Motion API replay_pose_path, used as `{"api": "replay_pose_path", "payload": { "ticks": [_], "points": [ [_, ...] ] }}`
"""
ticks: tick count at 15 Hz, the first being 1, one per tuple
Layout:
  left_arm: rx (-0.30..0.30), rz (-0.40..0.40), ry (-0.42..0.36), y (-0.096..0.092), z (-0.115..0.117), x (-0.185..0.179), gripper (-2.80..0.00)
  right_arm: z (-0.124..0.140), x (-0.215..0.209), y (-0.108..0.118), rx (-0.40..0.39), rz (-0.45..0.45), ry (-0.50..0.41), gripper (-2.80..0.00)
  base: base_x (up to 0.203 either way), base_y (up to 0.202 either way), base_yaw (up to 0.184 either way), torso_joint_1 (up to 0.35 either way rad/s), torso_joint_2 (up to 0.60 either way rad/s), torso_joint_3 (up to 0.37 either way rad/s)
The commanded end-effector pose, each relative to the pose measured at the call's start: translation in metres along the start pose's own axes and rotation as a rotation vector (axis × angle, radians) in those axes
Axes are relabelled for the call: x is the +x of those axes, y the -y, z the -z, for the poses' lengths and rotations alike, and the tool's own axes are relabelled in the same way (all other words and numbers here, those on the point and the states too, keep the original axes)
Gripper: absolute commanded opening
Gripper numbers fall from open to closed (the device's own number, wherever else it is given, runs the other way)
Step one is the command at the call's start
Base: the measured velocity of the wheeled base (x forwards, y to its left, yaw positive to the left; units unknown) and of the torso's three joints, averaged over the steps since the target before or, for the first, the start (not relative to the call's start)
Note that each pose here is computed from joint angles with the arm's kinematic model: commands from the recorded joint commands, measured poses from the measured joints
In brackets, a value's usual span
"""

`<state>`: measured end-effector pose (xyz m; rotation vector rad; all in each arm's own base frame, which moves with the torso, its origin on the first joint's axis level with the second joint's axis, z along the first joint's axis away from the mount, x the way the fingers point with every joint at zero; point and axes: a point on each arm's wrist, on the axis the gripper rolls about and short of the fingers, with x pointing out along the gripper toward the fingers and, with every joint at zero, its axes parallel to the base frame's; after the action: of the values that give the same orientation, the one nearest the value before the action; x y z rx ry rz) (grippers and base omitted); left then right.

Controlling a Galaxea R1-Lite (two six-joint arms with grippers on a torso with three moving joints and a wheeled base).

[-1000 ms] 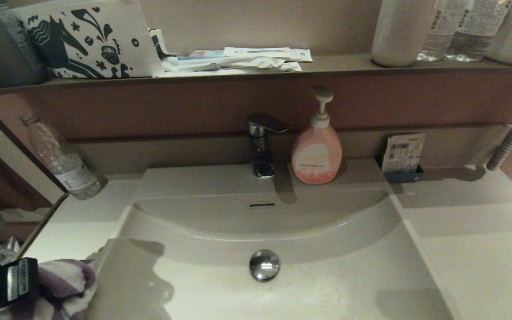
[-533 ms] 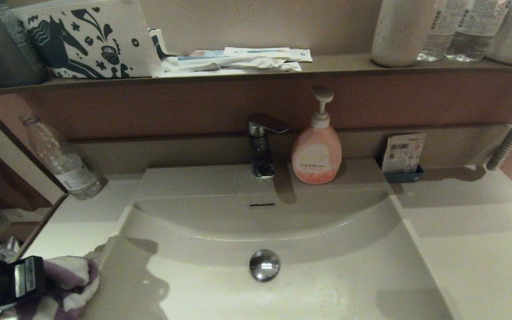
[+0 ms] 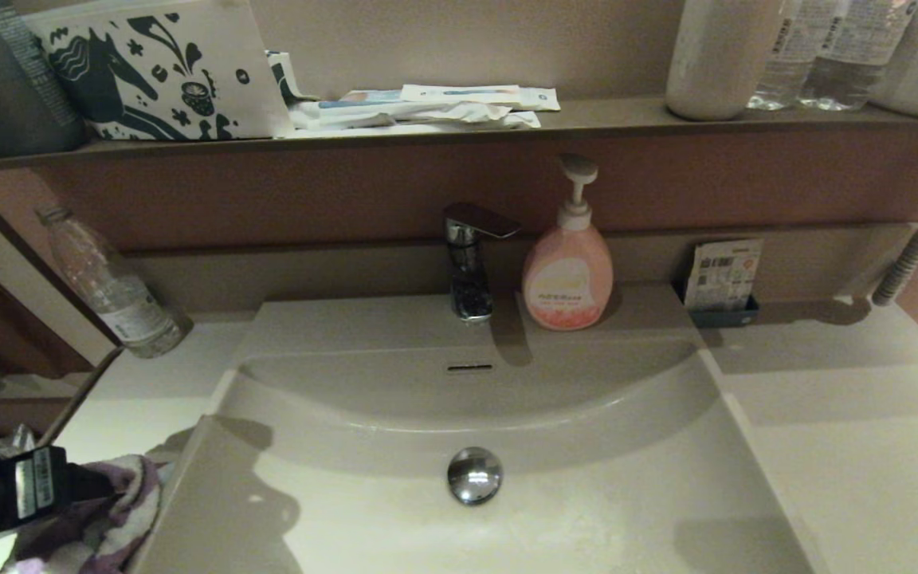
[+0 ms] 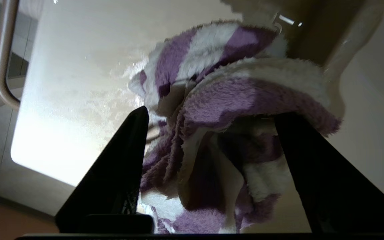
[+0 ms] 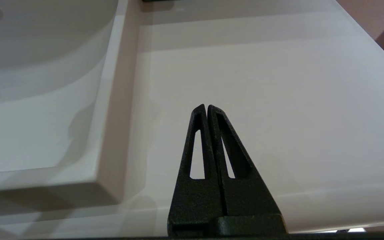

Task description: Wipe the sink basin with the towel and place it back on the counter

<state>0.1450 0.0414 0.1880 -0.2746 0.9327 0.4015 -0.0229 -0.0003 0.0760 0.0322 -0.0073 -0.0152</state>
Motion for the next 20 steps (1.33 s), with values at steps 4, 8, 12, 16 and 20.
{"api": "replay_pose_path", "payload": {
  "ticks": [4,8,12,16,20],
  "points": [
    [0.02,0.017,0.048,0.006,-0.012,-0.009,0.0,0.0,0.0,0.0,0.0,0.0,-0.001,-2.8,0.0,0.0,0.0,0.0,0.0,0.0],
    [0.066,-0.073,0.077,0.009,-0.028,-0.007,0.0,0.0,0.0,0.0,0.0,0.0,-0.001,-2.8,0.0,0.0,0.0,0.0,0.0,0.0],
    [0.109,-0.109,0.12,0.013,-0.043,-0.01,0.0,0.0,0.0,0.0,0.0,0.0,-0.001,-2.8,0.0,0.0,0.0,0.0,0.0,0.0],
    [0.144,-0.072,0.134,0.024,-0.05,-0.011,-2.8,0.0,0.0,0.0,0.0,0.0,-0.001,-2.8,0.0,0.0,0.0,0.0,0.0,0.0],
    [0.142,0.009,0.133,0.033,-0.053,-0.009,-2.8,0.0,0.0,0.0,0.0,0.0,-0.001,-2.8,0.0,0.0,0.0,0.0,0.0,0.0]
  ]
}}
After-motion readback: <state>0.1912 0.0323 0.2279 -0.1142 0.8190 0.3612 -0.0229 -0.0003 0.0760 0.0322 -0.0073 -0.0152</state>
